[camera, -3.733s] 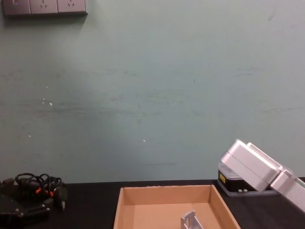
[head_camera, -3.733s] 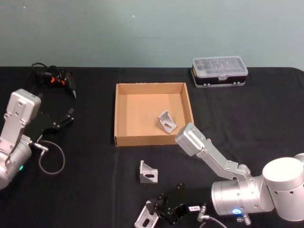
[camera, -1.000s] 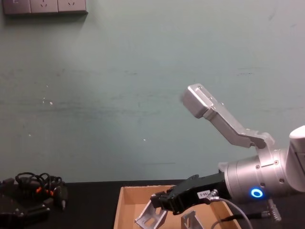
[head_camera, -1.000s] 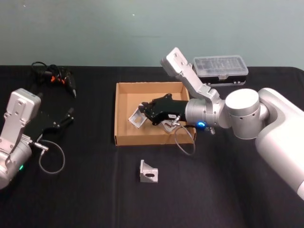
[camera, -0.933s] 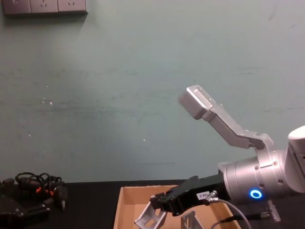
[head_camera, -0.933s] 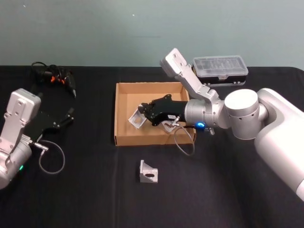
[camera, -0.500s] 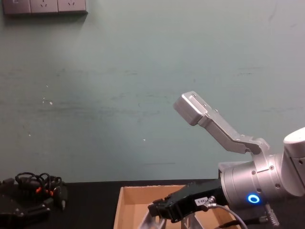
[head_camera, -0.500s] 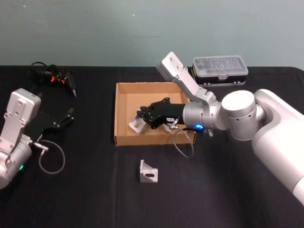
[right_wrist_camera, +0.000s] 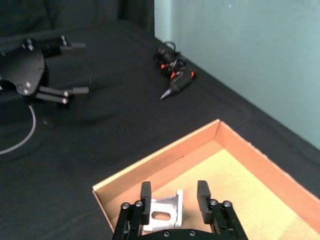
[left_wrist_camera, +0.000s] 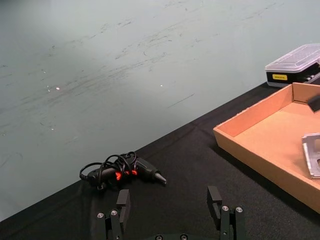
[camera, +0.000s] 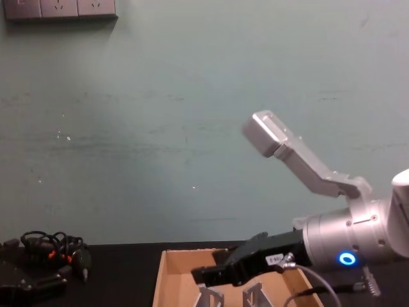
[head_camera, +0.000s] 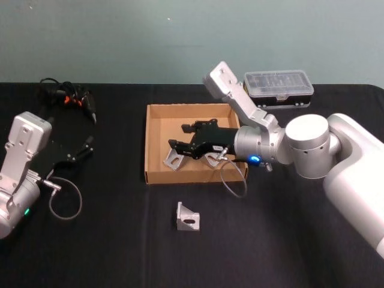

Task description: Use one hand to pick up the angle iron from the table and place it into the box.

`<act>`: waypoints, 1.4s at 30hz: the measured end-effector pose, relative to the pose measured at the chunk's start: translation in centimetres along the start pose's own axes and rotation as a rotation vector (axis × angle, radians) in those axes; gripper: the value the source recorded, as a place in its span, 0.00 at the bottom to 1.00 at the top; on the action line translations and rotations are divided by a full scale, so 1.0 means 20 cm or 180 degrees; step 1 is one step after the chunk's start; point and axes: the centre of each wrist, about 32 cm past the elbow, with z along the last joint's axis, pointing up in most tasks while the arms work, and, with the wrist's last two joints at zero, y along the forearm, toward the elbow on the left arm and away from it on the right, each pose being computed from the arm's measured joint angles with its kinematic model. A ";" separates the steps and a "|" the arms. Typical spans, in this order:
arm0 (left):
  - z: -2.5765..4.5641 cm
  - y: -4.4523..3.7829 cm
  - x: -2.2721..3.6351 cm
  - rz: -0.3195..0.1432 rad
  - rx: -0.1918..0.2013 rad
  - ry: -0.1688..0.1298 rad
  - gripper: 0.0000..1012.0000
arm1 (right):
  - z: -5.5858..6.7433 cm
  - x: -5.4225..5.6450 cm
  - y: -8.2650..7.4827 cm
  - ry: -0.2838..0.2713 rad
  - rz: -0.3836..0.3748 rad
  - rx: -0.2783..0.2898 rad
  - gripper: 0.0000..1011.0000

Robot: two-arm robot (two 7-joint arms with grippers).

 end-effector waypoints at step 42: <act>0.000 0.000 0.000 0.0000 0.0000 0.0000 1.00 | -0.07 -0.25 -0.49 -0.0108 0.0894 -0.0032 0.99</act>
